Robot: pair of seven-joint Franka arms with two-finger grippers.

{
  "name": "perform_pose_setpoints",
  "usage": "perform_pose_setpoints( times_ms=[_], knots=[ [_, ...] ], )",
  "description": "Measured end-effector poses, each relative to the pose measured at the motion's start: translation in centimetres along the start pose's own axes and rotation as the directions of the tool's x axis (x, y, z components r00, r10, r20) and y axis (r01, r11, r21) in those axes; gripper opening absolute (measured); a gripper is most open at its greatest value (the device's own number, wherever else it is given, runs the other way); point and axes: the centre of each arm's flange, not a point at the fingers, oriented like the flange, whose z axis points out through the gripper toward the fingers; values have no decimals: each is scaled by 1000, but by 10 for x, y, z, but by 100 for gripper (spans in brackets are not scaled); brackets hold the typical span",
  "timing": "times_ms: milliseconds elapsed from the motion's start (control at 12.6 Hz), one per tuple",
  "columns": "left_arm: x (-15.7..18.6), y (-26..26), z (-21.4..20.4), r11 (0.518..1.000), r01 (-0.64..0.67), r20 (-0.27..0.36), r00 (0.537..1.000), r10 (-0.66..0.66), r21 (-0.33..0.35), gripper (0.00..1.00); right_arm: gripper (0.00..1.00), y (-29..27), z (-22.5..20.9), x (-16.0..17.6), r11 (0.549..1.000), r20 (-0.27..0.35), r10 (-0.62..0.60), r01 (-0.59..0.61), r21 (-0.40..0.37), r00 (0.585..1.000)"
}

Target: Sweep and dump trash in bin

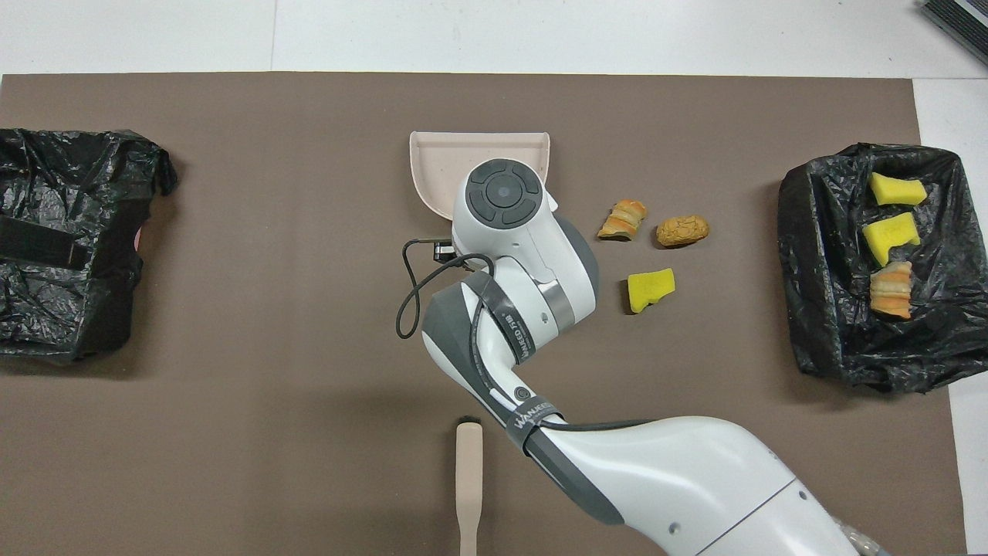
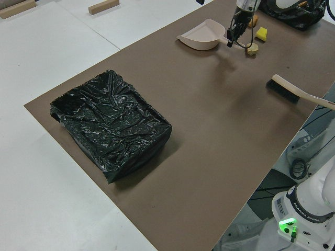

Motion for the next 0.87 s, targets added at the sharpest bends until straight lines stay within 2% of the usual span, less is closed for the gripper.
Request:
perform_pose_setpoints(
  times_ms=[79, 395, 712, 870],
  knots=[
    [0, 0, 0, 1000, 0, 0, 1000, 0, 0, 100, 50, -2, -2, 0, 1000, -4, -2, 2, 3, 1000],
    [0, 0, 0, 1000, 0, 0, 1000, 0, 0, 100, 99, -8, -31, -7, 1000, -15, -11, 12, 19, 1000],
    [0, 0, 0, 1000, 0, 0, 1000, 0, 0, 100, 100, 7, -69, -38, 1000, 80, -11, 13, -24, 997],
    [0, 0, 0, 1000, 0, 0, 1000, 0, 0, 100, 100, 0, -79, -78, 998, 110, -45, 48, -27, 993]
  ],
)
